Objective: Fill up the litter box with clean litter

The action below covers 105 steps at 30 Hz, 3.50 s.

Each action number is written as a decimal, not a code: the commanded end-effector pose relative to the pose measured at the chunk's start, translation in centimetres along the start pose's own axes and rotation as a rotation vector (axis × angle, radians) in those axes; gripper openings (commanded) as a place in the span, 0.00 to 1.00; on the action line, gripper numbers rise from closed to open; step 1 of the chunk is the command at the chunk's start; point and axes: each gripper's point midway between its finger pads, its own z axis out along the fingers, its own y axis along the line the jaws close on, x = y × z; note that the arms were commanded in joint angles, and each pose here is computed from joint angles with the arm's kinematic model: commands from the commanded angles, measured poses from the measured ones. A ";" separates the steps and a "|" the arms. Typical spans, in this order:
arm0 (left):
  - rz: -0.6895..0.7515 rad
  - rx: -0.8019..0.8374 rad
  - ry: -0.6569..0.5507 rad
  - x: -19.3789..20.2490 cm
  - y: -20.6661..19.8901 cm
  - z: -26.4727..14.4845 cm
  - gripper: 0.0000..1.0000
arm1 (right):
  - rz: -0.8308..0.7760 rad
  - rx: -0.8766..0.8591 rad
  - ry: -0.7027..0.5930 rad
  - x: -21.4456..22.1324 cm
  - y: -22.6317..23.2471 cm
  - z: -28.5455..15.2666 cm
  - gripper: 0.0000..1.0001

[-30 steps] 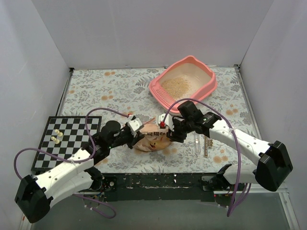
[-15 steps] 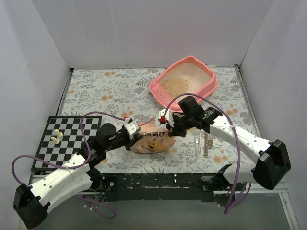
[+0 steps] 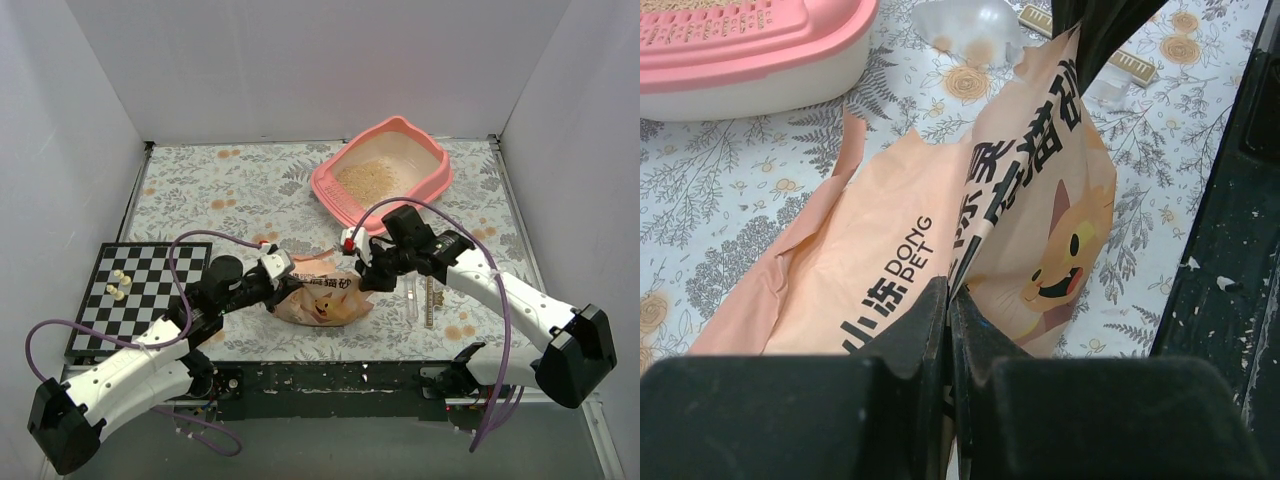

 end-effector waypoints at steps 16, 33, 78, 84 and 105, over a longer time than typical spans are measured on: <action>-0.059 -0.034 -0.066 -1.8 0.8 0.3 0.00 | 1.139 0.717 -0.085 8.6 -8.1 -12.3 0.88; -0.077 -0.060 -0.103 -3.1 1.1 -0.2 0.00 | 1.630 0.768 -0.140 20.2 -7.1 -8.9 0.56; -0.361 0.109 -0.069 -21.3 0.5 1.9 0.50 | 0.850 0.498 -0.633 -4.8 -9.1 -20.1 0.01; -0.561 0.302 -0.166 -24.9 2.0 3.8 0.49 | 0.644 0.260 -0.727 -13.6 -5.7 -21.9 0.01; -0.701 0.515 -0.339 -26.4 4.3 2.8 0.47 | 0.596 -0.063 -0.633 -19.4 -2.4 -16.8 0.01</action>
